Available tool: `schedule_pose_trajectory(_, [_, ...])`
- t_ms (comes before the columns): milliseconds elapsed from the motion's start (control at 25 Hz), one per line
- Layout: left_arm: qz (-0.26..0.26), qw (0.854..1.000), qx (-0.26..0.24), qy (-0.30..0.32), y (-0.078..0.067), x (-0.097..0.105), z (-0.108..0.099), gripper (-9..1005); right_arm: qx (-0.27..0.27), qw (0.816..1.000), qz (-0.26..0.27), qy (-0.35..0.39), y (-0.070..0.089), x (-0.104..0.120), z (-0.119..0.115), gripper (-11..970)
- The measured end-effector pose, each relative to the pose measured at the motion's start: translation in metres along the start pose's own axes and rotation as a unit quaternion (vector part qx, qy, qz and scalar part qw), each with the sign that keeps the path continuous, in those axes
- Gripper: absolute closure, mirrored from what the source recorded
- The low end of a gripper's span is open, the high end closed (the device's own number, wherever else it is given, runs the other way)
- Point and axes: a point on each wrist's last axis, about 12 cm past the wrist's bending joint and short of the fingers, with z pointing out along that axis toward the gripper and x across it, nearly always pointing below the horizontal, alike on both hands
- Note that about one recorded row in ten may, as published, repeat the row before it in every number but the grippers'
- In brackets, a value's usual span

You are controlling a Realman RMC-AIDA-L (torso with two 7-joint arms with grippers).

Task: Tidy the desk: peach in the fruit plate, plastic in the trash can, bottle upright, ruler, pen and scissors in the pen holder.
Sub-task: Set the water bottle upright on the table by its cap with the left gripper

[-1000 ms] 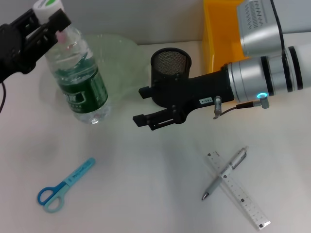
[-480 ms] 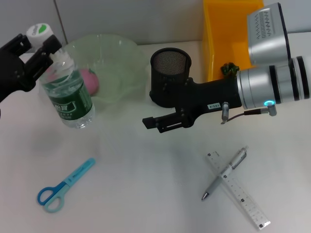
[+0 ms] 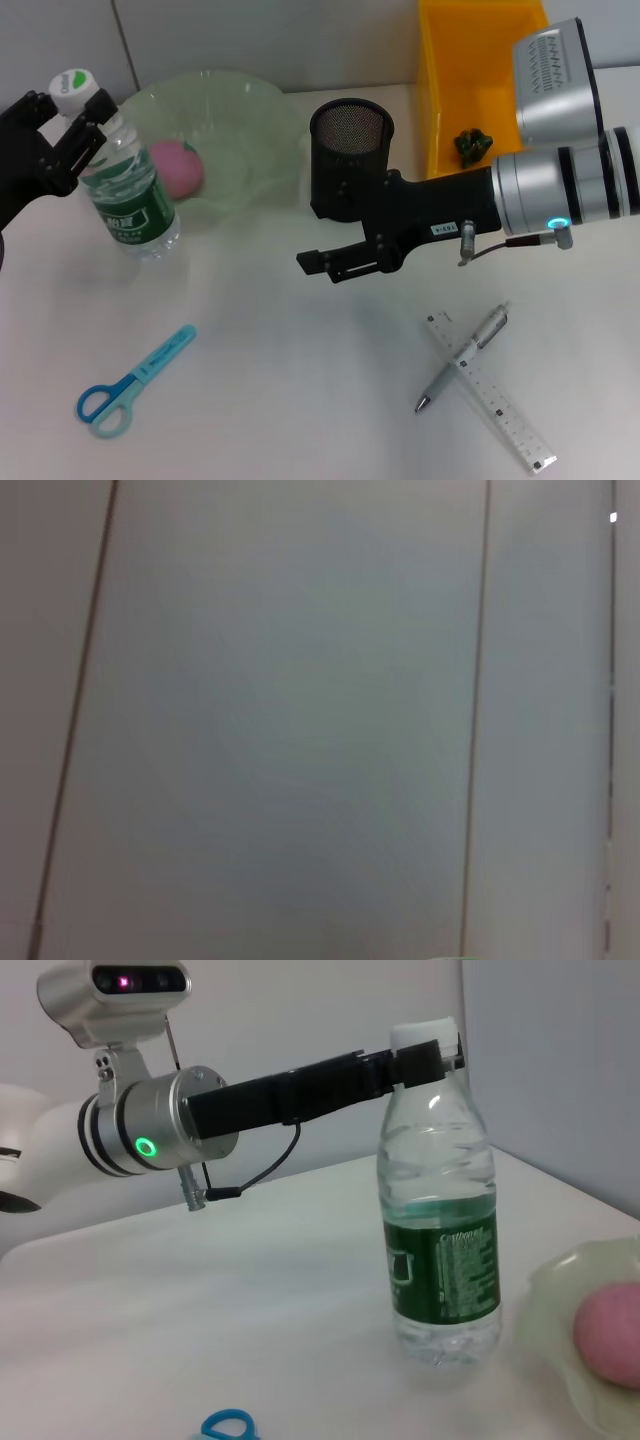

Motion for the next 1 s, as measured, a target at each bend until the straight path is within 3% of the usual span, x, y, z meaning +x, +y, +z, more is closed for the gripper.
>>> schedule_pose_trajectory(1000, [0.029, 0.997, -0.056, 0.052, 0.005, 0.02, -0.003, 555, 0.004, 1.0, 0.004, 0.004, -0.001, 0.004, 0.001, 186])
